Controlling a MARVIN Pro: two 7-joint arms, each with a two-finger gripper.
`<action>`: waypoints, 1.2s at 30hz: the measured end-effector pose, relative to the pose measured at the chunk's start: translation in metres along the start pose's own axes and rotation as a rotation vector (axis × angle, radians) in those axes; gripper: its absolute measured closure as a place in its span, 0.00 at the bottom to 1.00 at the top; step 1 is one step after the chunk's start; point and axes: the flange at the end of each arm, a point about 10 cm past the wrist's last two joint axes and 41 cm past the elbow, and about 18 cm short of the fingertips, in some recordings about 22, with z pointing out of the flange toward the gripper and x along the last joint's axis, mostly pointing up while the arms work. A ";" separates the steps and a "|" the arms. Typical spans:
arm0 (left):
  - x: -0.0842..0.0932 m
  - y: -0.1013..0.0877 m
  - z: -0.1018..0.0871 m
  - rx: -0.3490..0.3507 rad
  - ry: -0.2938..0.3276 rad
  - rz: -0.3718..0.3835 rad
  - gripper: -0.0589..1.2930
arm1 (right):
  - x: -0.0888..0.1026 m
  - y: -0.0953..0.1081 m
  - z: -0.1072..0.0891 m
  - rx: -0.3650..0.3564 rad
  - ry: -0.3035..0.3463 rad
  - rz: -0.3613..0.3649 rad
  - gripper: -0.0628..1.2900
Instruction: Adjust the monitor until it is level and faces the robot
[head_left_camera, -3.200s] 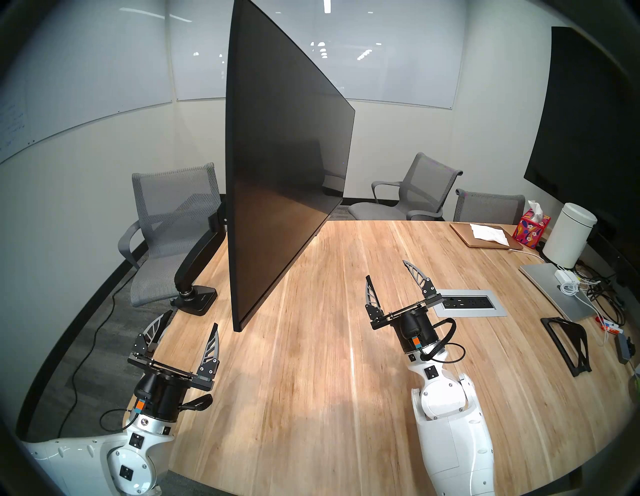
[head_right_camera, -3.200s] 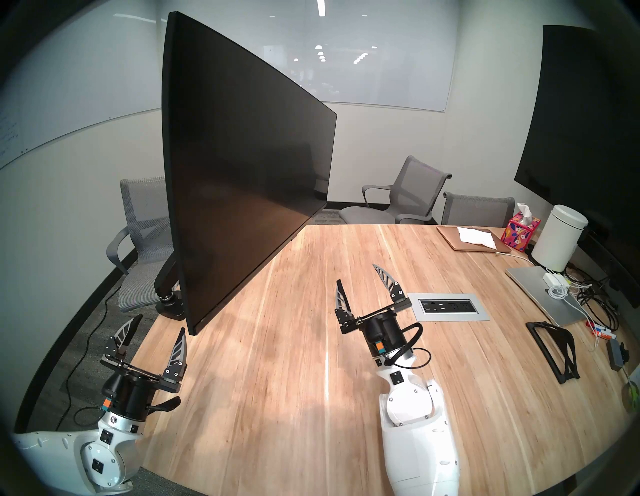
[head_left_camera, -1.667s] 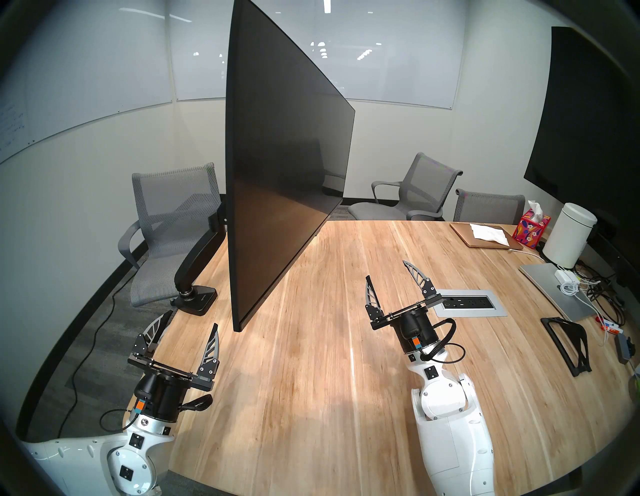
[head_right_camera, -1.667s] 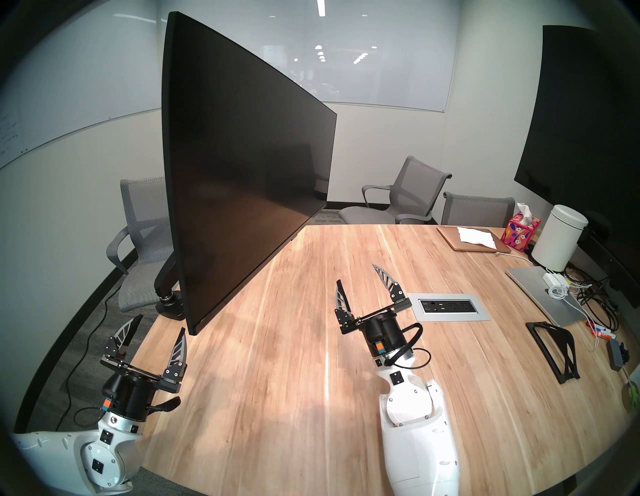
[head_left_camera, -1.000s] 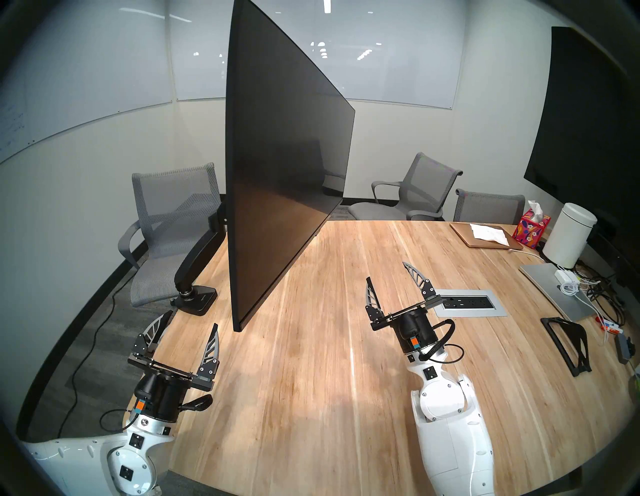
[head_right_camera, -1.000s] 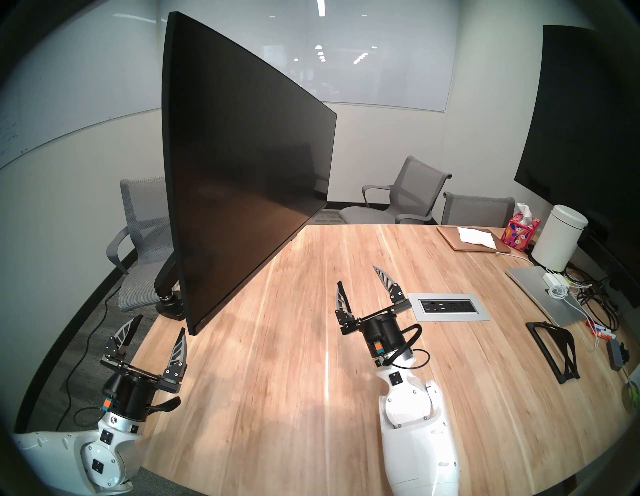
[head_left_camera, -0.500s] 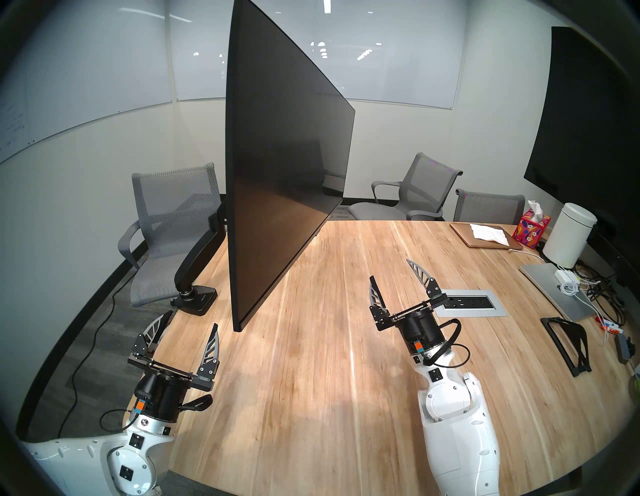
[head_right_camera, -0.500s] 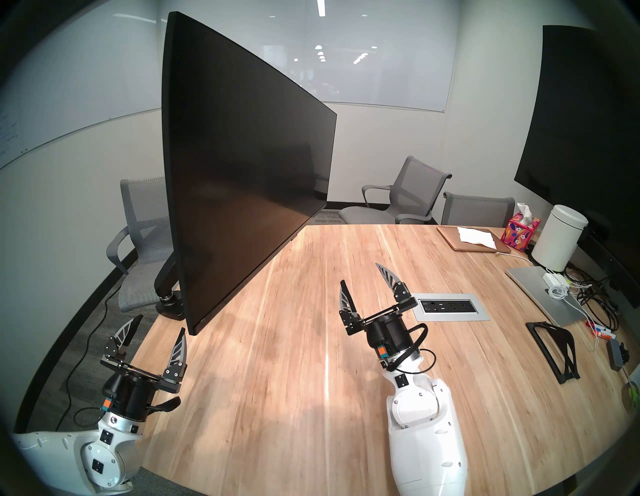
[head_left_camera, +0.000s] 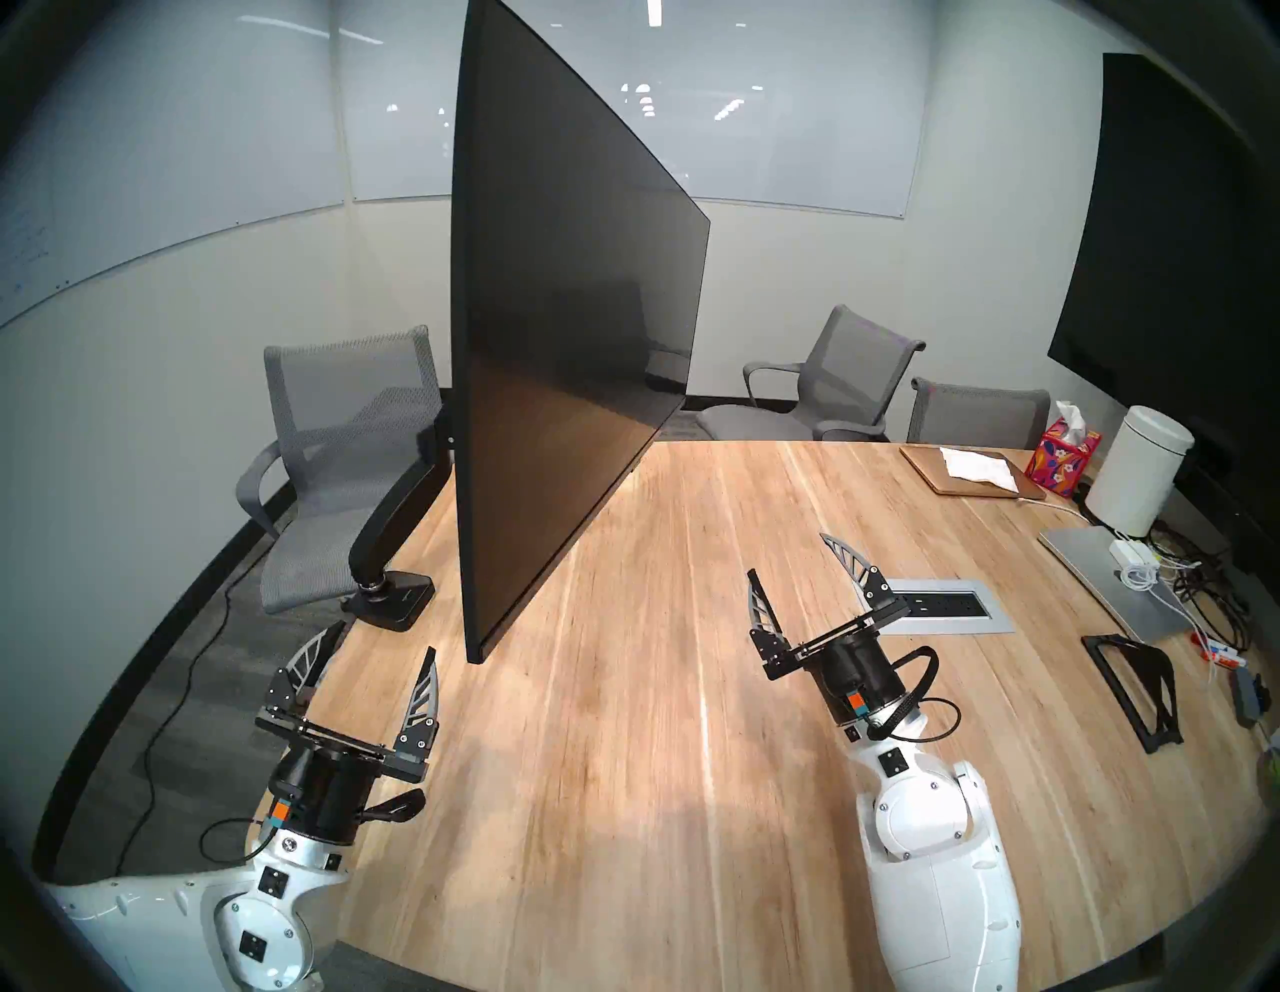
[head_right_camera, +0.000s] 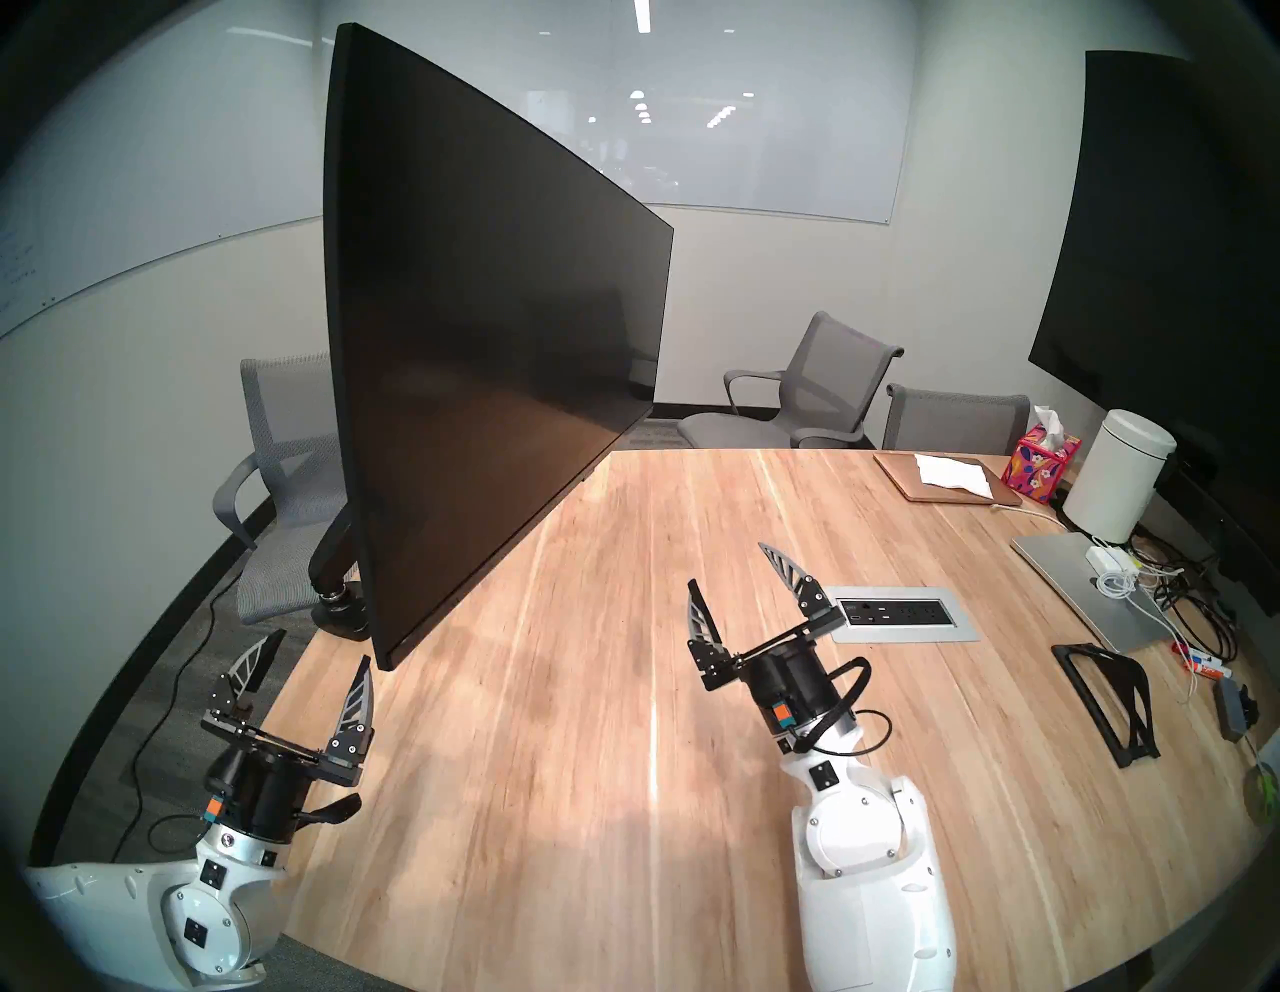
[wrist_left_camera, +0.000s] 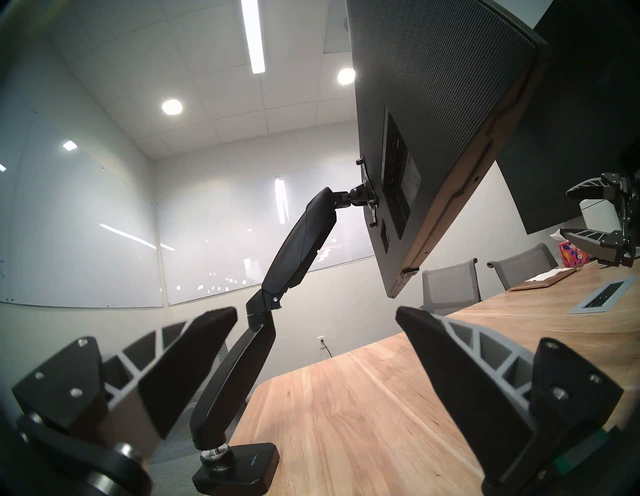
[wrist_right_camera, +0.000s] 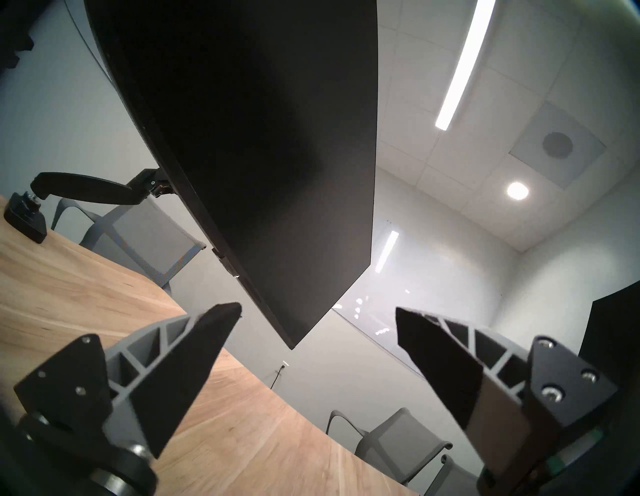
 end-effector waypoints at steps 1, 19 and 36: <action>0.000 0.000 0.000 0.000 0.000 0.000 0.02 | 0.001 0.000 -0.001 0.003 -0.001 0.001 0.05; 0.000 0.000 0.000 0.000 0.000 0.000 0.02 | 0.015 0.025 -0.035 -0.005 -0.015 -0.036 0.05; 0.000 0.000 0.000 0.000 0.000 0.000 0.02 | 0.030 0.021 -0.063 0.054 -0.044 -0.002 0.05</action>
